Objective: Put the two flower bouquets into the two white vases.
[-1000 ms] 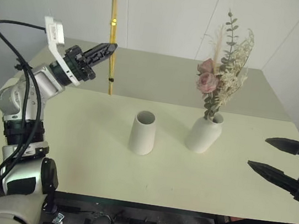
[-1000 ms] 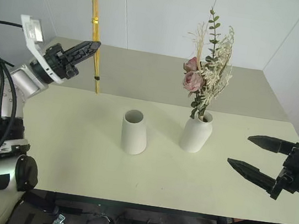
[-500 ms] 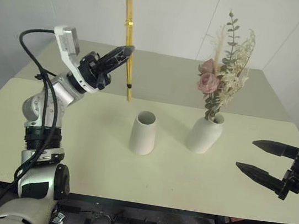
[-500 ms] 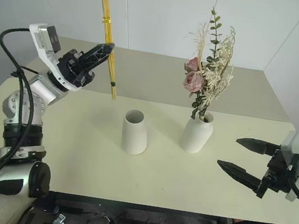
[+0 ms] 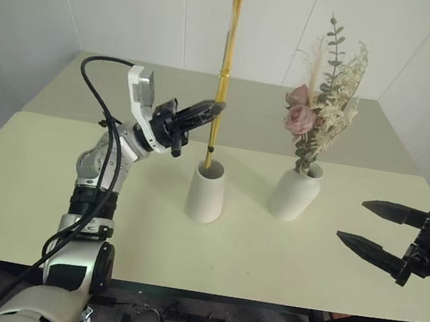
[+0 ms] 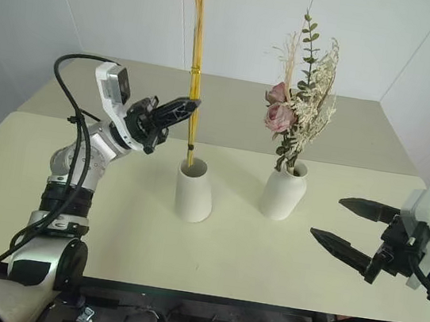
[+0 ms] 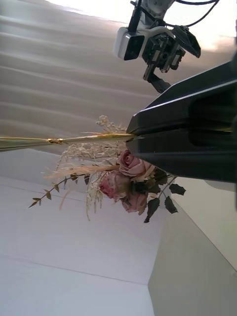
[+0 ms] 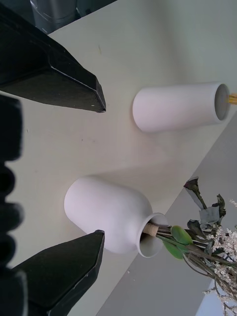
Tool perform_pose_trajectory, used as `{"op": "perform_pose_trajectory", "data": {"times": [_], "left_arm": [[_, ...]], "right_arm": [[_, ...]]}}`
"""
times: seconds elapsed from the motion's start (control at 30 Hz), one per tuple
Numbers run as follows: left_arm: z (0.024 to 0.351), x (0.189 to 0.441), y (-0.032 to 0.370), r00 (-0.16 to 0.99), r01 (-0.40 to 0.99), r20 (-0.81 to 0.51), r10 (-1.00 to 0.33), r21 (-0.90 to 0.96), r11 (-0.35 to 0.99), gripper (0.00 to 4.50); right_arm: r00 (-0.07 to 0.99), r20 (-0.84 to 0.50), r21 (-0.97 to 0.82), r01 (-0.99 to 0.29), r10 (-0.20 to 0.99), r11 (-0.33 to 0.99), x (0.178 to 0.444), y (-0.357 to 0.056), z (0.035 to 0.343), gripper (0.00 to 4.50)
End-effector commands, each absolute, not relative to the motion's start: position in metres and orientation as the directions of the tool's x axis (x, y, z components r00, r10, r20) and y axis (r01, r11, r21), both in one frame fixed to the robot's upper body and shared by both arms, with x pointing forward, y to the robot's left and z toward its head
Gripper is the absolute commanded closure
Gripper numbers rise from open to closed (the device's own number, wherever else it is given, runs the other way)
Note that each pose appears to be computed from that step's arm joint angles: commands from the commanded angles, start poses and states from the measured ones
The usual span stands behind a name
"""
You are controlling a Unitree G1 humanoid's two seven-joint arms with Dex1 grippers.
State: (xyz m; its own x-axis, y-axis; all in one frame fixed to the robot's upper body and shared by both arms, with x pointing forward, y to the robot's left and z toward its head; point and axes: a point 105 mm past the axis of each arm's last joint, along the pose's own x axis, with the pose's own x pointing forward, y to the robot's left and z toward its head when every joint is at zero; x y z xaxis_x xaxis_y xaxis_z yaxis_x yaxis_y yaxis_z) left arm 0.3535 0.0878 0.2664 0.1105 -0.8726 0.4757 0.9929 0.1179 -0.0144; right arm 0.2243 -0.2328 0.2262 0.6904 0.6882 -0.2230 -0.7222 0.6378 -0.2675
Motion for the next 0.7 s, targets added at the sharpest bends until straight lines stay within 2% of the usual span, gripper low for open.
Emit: {"op": "perform_pose_trajectory", "data": {"times": [0.03,0.43,0.6,0.63,0.7], "left_arm": [[0.266,0.346,0.081,0.036,0.996,0.446,-0.895,0.052,0.066,4.48],[0.242,0.347,0.08,0.042,0.993,0.363,-0.931,0.088,0.08,4.48],[0.234,0.338,0.09,0.01,0.996,0.33,-0.944,0.083,0.04,3.26],[0.233,0.337,0.094,0.009,0.996,0.325,-0.946,0.078,0.036,3.13],[0.232,0.336,0.1,0.023,0.997,0.319,-0.948,0.062,0.045,2.55]], "right_arm": [[0.695,-0.198,-0.307,-0.713,0.691,0.63,0.224,-0.229,0.232,0.0],[0.697,-0.17,-0.324,-0.707,0.696,0.629,0.227,-0.225,0.235,0.0],[0.694,-0.172,-0.326,-0.71,0.7,0.624,0.226,-0.226,0.235,0.0],[0.693,-0.172,-0.328,-0.711,0.7,0.623,0.226,-0.226,0.235,0.0],[0.693,-0.172,-0.33,-0.71,0.7,0.622,0.226,-0.226,0.235,0.0]]}}
